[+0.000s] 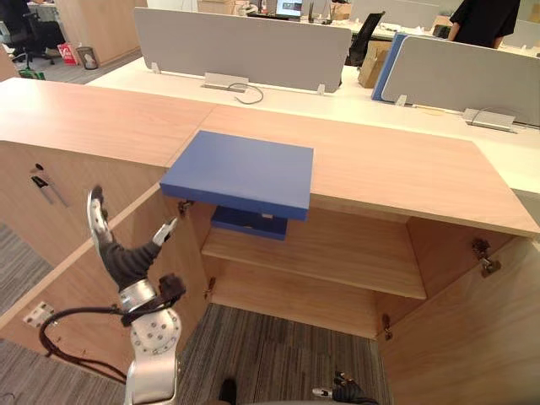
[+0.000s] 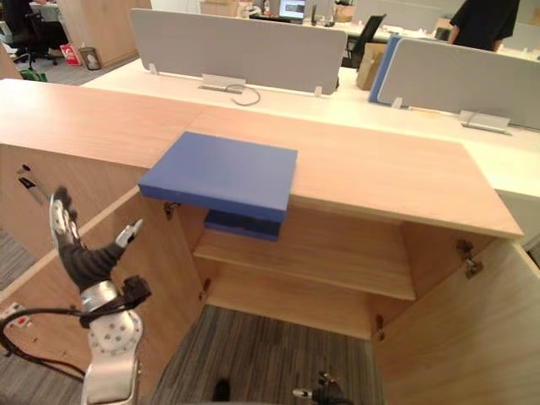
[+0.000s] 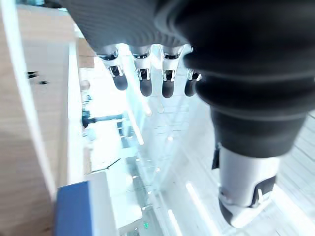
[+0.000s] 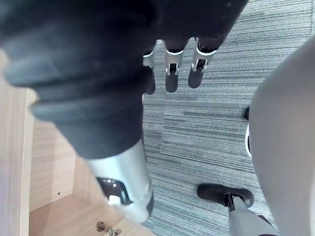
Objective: Walk over to the cabinet, pick up the folder, carry it to the office cabinet, place the folder inside the office cabinet, then close the office cabinet door
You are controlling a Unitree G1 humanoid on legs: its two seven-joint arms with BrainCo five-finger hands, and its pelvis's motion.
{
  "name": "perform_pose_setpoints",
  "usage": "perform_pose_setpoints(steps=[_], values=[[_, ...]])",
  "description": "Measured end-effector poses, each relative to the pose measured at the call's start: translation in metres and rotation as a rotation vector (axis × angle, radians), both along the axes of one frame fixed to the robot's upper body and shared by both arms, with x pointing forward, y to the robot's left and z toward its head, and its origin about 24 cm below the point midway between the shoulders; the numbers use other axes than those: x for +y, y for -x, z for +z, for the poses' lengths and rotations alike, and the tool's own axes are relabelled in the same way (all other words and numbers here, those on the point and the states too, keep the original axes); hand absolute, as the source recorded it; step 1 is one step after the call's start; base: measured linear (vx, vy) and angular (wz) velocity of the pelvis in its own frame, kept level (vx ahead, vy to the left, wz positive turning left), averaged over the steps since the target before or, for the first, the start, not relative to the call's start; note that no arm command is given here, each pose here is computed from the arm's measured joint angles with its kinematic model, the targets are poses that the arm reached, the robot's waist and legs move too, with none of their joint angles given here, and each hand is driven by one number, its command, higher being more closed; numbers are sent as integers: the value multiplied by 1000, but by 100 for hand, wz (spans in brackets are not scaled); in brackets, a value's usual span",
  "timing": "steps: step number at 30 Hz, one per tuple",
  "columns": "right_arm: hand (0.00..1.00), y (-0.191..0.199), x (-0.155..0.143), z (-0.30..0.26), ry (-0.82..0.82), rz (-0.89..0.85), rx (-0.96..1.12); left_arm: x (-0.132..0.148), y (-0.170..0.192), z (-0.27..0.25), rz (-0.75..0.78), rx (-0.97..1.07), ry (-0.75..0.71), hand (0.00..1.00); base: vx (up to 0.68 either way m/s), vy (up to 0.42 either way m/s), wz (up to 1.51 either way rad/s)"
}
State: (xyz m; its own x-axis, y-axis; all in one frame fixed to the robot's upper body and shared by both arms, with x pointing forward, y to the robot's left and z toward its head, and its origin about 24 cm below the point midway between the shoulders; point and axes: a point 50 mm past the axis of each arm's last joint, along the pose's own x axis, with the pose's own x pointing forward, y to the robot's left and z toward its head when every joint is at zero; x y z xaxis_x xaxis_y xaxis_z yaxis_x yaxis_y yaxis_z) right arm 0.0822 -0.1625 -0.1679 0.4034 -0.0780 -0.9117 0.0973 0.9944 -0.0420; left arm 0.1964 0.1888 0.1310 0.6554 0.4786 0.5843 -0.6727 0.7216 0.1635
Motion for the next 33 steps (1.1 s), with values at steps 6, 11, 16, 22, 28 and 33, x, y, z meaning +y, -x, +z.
perform_pose_setpoints(steps=[6,11,16,22,28,33], values=[[0,0,-4,-1,7,0,1,-6,-10,13,85,-13,-350,0,9,6,-5],[0,-5,-2,0,11,40,-12,0,-40,-23,85,213,-610,0,7,-4,-8],[0,-8,-3,1,10,42,-20,10,-57,-23,112,267,-770,0,13,-2,-14],[0,-11,-5,2,6,51,-42,19,-73,-12,138,267,-899,0,35,-1,-5],[0,-14,-6,3,7,53,-52,20,-82,-10,126,278,-970,0,5,4,-11],[0,-15,-8,3,11,52,-53,17,-91,-6,114,267,-1035,0,-4,7,-3]])
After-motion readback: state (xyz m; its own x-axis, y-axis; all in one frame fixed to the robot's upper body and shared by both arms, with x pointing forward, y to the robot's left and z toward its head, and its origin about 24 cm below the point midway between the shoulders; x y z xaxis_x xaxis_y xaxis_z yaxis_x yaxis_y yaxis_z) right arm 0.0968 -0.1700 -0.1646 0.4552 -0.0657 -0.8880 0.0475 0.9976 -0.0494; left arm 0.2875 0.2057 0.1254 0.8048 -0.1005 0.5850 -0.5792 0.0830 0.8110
